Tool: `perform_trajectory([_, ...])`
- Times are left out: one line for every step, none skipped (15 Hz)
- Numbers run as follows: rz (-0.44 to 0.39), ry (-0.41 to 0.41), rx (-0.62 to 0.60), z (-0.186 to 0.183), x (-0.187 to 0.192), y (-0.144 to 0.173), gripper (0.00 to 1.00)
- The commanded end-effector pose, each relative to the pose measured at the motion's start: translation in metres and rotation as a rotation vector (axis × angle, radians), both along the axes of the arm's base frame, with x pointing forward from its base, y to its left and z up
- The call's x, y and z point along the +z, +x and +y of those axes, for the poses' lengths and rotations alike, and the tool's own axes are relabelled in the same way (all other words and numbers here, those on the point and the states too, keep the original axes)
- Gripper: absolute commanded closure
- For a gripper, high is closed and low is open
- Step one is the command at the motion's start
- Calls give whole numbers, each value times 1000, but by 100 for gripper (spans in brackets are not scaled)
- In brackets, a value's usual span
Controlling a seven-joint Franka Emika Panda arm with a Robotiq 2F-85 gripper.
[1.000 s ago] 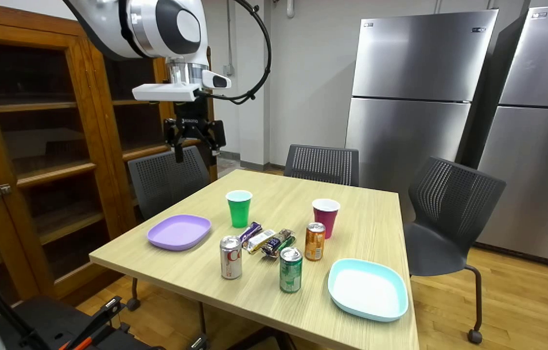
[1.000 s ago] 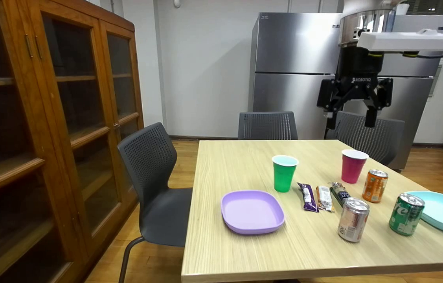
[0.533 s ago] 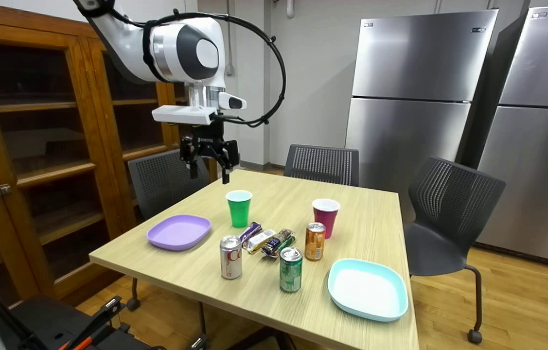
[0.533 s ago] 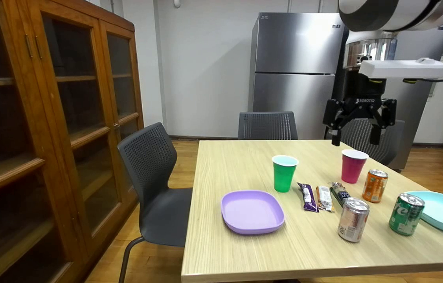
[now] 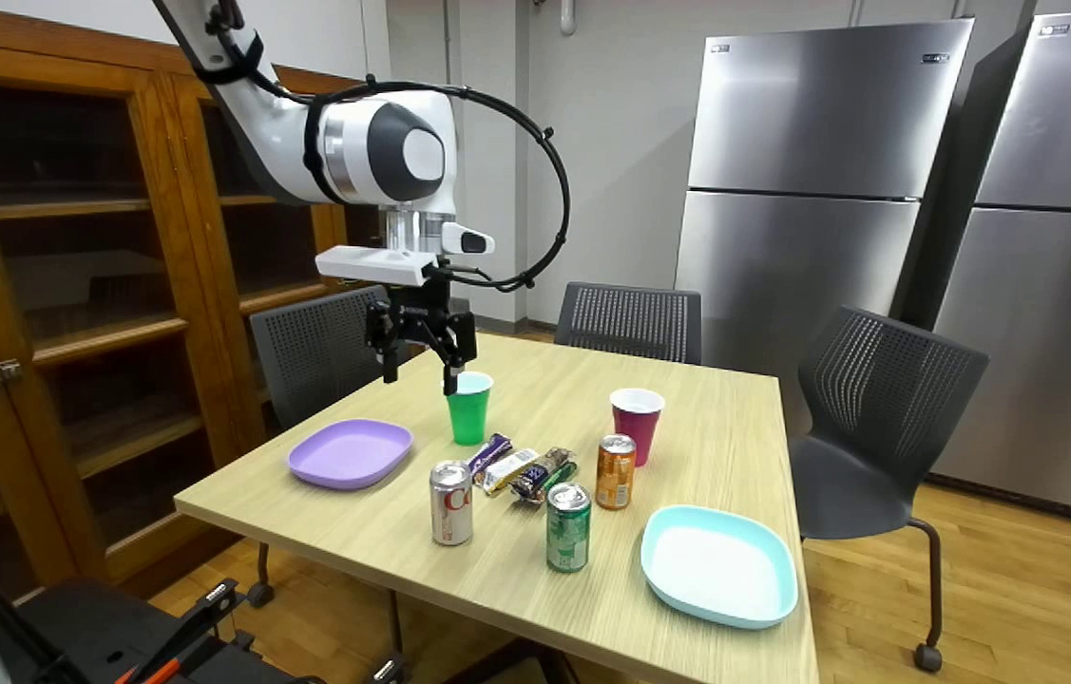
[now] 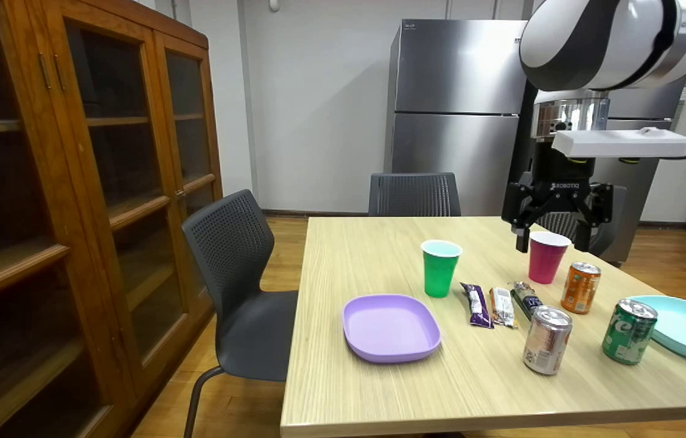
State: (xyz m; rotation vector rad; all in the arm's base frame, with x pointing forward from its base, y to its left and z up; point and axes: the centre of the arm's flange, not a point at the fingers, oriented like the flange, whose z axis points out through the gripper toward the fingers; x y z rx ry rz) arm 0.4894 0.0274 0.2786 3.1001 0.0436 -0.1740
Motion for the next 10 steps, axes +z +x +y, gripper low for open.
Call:
perform_trajectory([0,0,0,0,0,0,0])
perform_trajectory([0,0,0,0,0,0,0])
perform_trajectory([0,0,0,0,0,0,0])
perform_trajectory([0,0,0,0,0,0,0])
perform_trajectory([0,0,0,0,0,0,0])
perform_trajectory([0,0,0,0,0,0,0])
perform_trajectory([1,-8,-4,-1,-2,-2,0])
perform_trajectory([-2,-13,-11,-3,-6,-3,0])
perform_trajectory([-5,-14,-14,-5,-10,-3,0])
perform_trajectory([-8,-14,-17,-7,-13,-3,0])
